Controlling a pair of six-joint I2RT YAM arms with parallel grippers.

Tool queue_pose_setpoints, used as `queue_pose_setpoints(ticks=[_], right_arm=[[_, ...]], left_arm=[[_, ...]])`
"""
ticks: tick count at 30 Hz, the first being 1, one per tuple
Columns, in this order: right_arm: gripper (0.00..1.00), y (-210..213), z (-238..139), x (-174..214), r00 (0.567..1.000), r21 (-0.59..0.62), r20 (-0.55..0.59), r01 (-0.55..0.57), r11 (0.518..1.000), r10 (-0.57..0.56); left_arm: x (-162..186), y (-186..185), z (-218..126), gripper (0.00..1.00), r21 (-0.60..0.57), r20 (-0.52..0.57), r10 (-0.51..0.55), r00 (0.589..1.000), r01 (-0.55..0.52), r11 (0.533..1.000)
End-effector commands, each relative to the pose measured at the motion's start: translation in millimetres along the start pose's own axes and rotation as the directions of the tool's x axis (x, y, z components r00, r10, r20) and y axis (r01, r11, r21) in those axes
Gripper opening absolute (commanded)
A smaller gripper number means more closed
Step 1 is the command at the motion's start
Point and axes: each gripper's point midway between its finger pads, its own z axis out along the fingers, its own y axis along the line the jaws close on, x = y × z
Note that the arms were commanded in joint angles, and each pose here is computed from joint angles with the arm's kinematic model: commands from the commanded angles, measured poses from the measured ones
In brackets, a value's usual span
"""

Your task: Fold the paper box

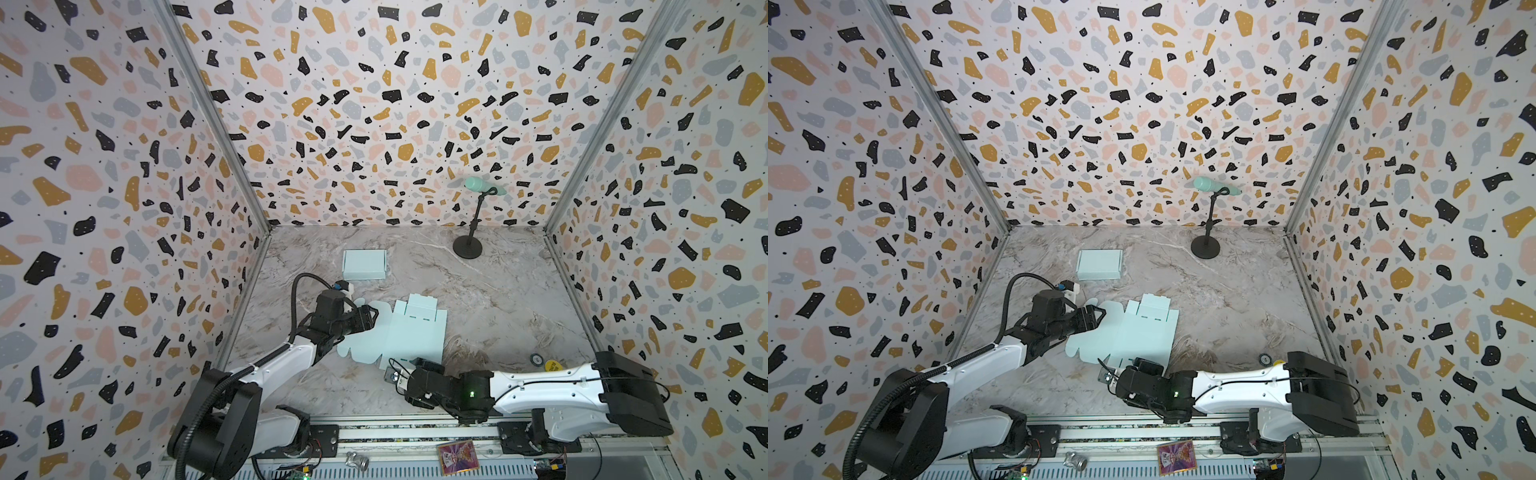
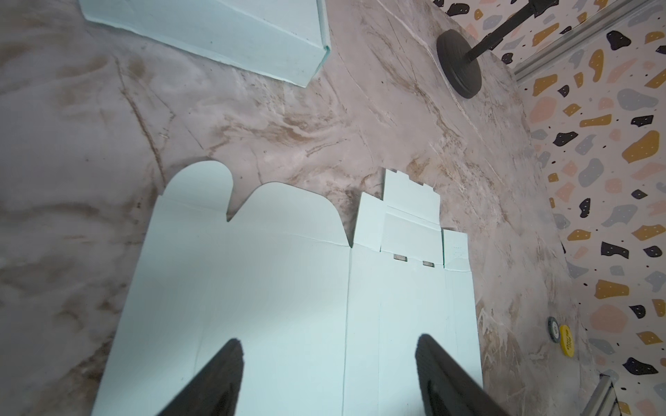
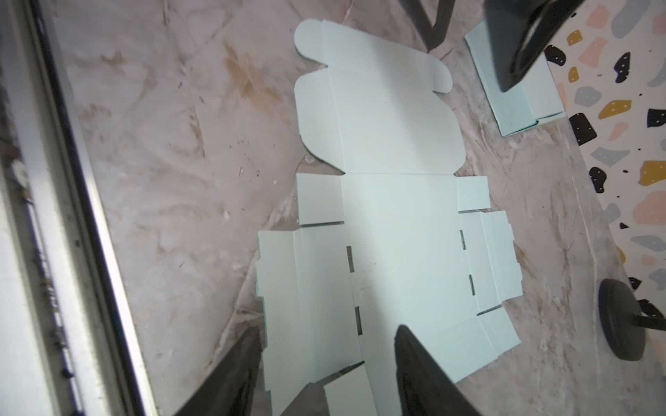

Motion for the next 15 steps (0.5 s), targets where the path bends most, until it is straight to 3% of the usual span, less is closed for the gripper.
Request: queue_pose_setpoints(ticks=[1,5,7,10,15], right_arm=[[0.67,-28.8,-23.9,-35.3,0.959,-0.019,0.136,-0.247,0.969,0.247],[0.7,-68.8,-32.7,-32.6,0.824,-0.091,0.152,-0.538,0.838,0.546],[0.7,-88.7,-33.7,-18.4,0.722,-0.1,0.12,-0.674,0.732,0.681],[0.71,-105.1,-30.8,11.0,0.595,-0.103,0.048,-0.796,0.597,0.802],[0.73,-119.5,-23.6,63.8,0.486,-0.03,-0.018,-0.874,0.485,0.874]], left_arm=[[-5.0,-10.7,7.6,0.7,0.019,0.011,0.057,0.998,-0.057,0.998],[0.1,-18.5,20.8,0.66,0.022,-0.022,0.085,0.996,-0.084,0.996],[4.0,-22.7,27.1,0.65,0.023,-0.034,0.098,0.995,-0.098,0.995],[10.1,-23.9,35.0,0.64,0.013,-0.05,0.114,0.992,-0.114,0.993],[26.2,-23.3,42.1,0.64,0.014,-0.087,0.123,0.989,-0.122,0.992]])
